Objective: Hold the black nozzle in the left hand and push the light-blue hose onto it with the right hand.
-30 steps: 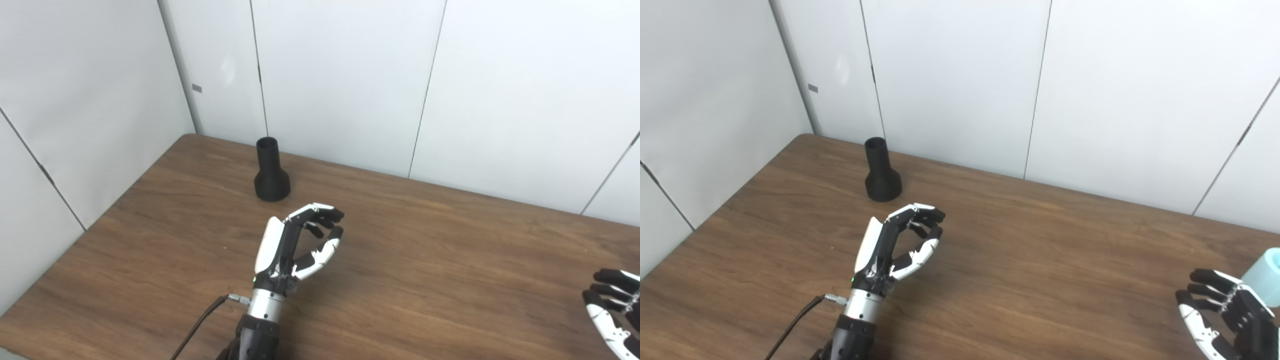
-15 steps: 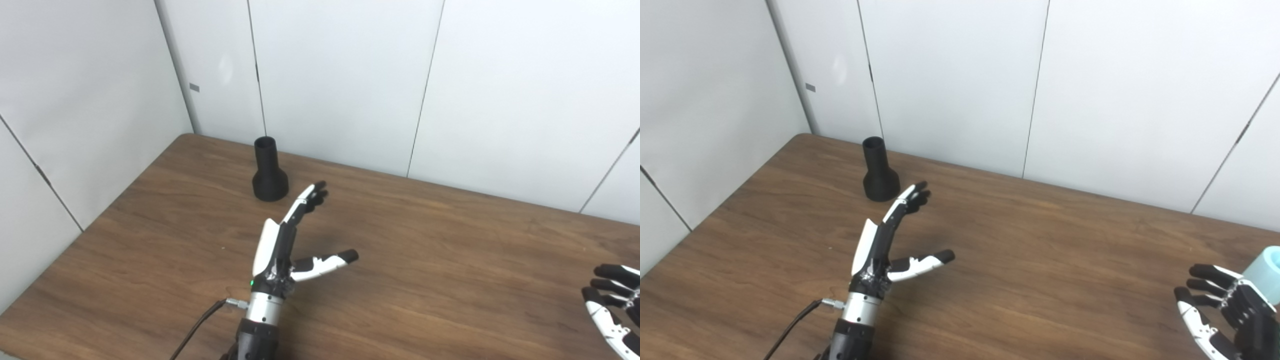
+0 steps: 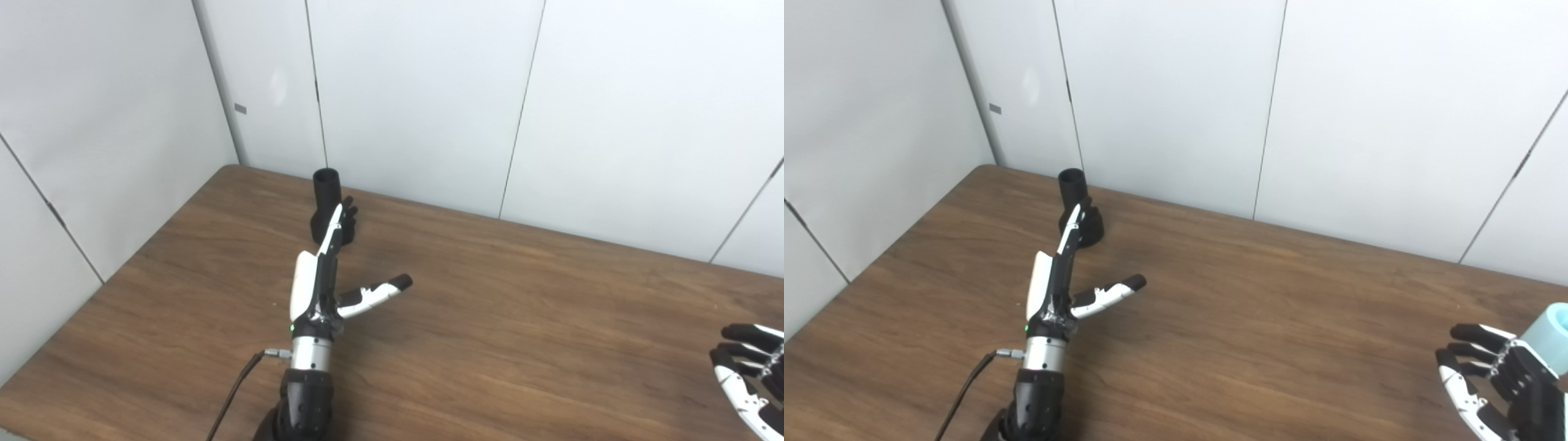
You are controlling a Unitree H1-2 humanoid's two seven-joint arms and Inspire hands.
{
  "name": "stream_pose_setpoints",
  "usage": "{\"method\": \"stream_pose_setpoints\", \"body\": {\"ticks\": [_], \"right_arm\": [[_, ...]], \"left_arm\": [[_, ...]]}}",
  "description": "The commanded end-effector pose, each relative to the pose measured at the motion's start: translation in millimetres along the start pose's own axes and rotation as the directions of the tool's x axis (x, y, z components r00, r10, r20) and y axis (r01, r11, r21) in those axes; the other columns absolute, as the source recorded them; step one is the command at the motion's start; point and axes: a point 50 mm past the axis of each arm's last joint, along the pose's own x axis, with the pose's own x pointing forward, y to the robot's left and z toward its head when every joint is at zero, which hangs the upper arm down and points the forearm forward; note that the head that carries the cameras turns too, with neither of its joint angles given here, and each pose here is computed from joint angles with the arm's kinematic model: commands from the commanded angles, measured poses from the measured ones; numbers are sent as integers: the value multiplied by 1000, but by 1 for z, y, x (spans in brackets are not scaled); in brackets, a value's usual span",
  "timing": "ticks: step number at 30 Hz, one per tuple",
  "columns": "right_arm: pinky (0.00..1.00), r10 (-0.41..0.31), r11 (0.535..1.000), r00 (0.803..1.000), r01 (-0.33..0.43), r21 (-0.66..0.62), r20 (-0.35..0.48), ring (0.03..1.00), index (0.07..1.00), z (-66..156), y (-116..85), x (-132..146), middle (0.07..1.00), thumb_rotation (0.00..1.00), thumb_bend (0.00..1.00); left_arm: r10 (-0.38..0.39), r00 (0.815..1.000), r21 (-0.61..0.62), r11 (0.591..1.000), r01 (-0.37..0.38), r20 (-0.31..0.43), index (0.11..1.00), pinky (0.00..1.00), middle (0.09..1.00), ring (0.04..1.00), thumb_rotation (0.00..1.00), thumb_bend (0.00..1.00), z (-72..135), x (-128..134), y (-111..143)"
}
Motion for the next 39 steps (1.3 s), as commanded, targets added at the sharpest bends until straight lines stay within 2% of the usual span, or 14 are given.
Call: {"method": "stream_pose_setpoints", "body": {"ticks": [1, 3, 5, 8, 12, 16, 23, 32, 34, 39], "right_arm": [[424, -6, 1000, 997, 5, 6, 76, 568, 556, 16, -2, 7, 603, 0, 111], [426, -3, 1000, 997, 3, -1, 74, 570, 558, 17, -2, 7, 605, 0, 99], [420, -5, 1000, 997, 4, 8, 74, 567, 553, 18, -1, 8, 604, 0, 102], [406, -8, 1000, 997, 7, 13, 79, 556, 540, 19, -1, 8, 593, 2, 100], [405, -10, 1000, 997, 10, 4, 71, 556, 532, 21, 0, 7, 594, 51, 99], [417, -17, 1000, 998, 18, -20, 56, 562, 545, 22, 0, 6, 599, 95, 146], [408, -22, 1000, 999, 23, -5, 48, 552, 538, 27, 3, 6, 589, 44, 151], [406, -19, 1000, 999, 20, -22, 47, 552, 537, 27, 1, 7, 589, 22, 132], [406, -19, 1000, 999, 20, -24, 49, 551, 536, 27, 1, 7, 588, 20, 132], [409, -18, 1000, 999, 19, -9, 47, 550, 536, 29, 1, 6, 587, 3, 129]], "left_arm": [[5, 998, 49, 999, -2, -65, 991, 764, 922, 865, 407, 918, -17, -14, 8], [32, 996, 45, 999, -29, -82, 982, 777, 918, 865, 382, 925, -19, -11, 13], [48, 995, 60, 997, -42, -90, 990, 816, 933, 888, 401, 942, -22, -8, 19], [68, 994, 96, 994, -59, -87, 971, 786, 912, 869, 418, 952, -26, -3, 28], [85, 993, 96, 992, -77, -86, 960, 825, 904, 878, 423, 971, -27, 0, 39], [96, 992, 100, 991, -87, -81, 969, 869, 909, 900, 417, 978, -27, 2, 46], [132, 989, 119, 985, -125, -60, 959, 831, 894, 878, 415, 951, -36, 2, 52], [133, 989, 187, 975, -120, -61, 963, 787, 888, 847, 461, 979, -43, 9, 61], [124, 989, 186, 977, -107, -82, 964, 781, 890, 846, 460, 994, -43, 10, 62], [43, 983, 203, 979, -6, -176, 980, 794, 922, 891, 475, 1000, -38, 16, 66]]}}
